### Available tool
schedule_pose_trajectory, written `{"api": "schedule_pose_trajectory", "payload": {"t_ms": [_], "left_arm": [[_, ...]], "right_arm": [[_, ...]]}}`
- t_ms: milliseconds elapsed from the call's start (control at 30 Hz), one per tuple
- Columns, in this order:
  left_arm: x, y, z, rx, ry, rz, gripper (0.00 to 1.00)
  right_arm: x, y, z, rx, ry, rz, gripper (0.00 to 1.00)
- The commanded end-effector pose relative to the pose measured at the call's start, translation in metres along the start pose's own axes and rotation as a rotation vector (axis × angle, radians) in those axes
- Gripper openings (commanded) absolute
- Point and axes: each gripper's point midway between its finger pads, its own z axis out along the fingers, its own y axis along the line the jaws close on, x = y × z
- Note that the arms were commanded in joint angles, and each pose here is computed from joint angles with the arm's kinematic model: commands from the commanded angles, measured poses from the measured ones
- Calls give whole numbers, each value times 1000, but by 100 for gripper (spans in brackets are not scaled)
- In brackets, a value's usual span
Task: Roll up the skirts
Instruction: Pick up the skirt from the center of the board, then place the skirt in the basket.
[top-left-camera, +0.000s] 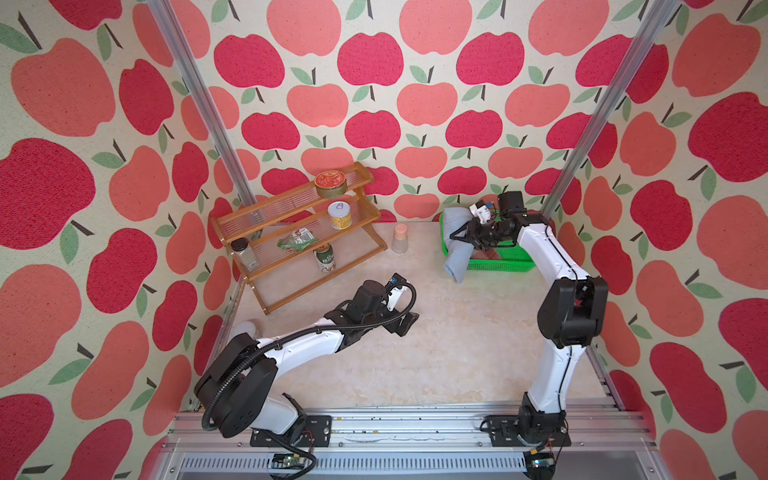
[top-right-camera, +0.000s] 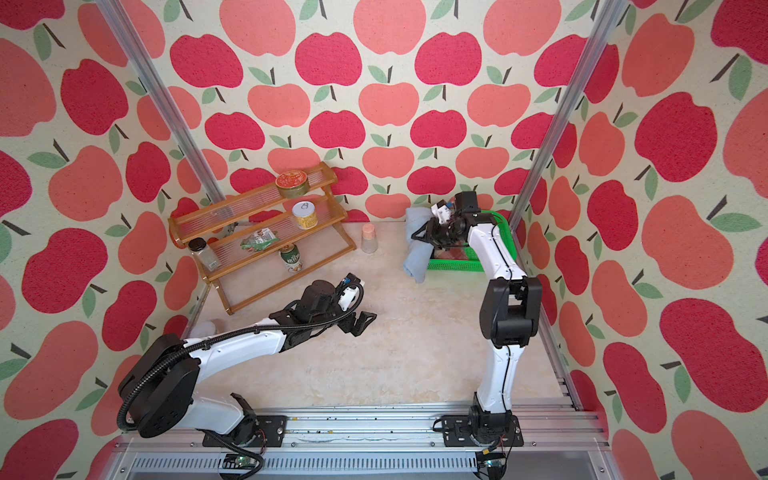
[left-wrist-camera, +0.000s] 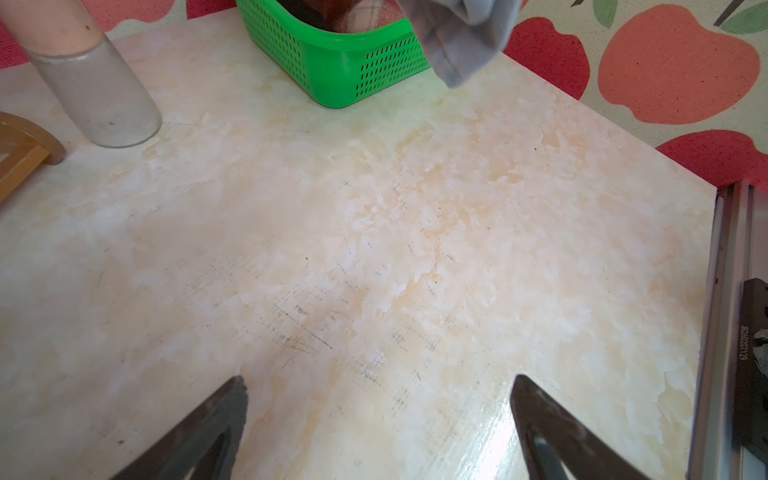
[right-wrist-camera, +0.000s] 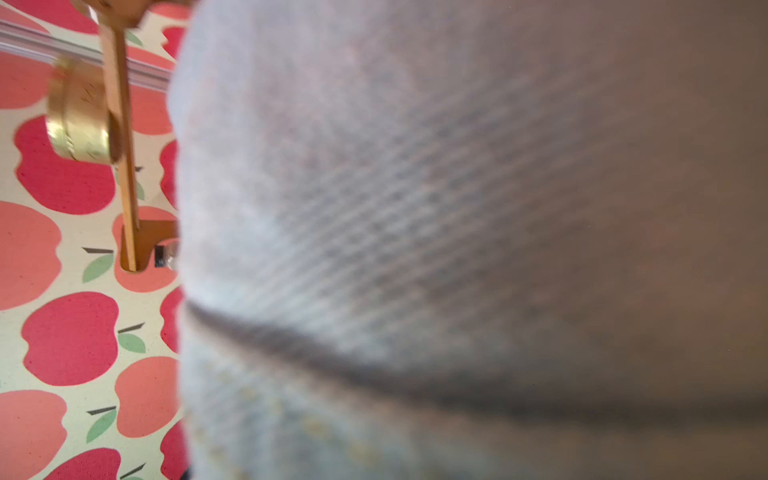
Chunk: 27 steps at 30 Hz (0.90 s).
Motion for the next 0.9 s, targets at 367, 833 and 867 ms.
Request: {"api": "schedule_pose_trajectory", "payload": {"t_ms": [367,833,867], "left_arm": [[36,7,-1,-22,140,-68,100],[42,13,12,-7,170,-119,100],[43,14,13,-11,175,-121,100]], "right_arm": [[-100,-69,49,-199,-121,-79,15],[-36,-182,49,431,86,-173,15],[-32,-182,51,475,99,-197,15]]}}
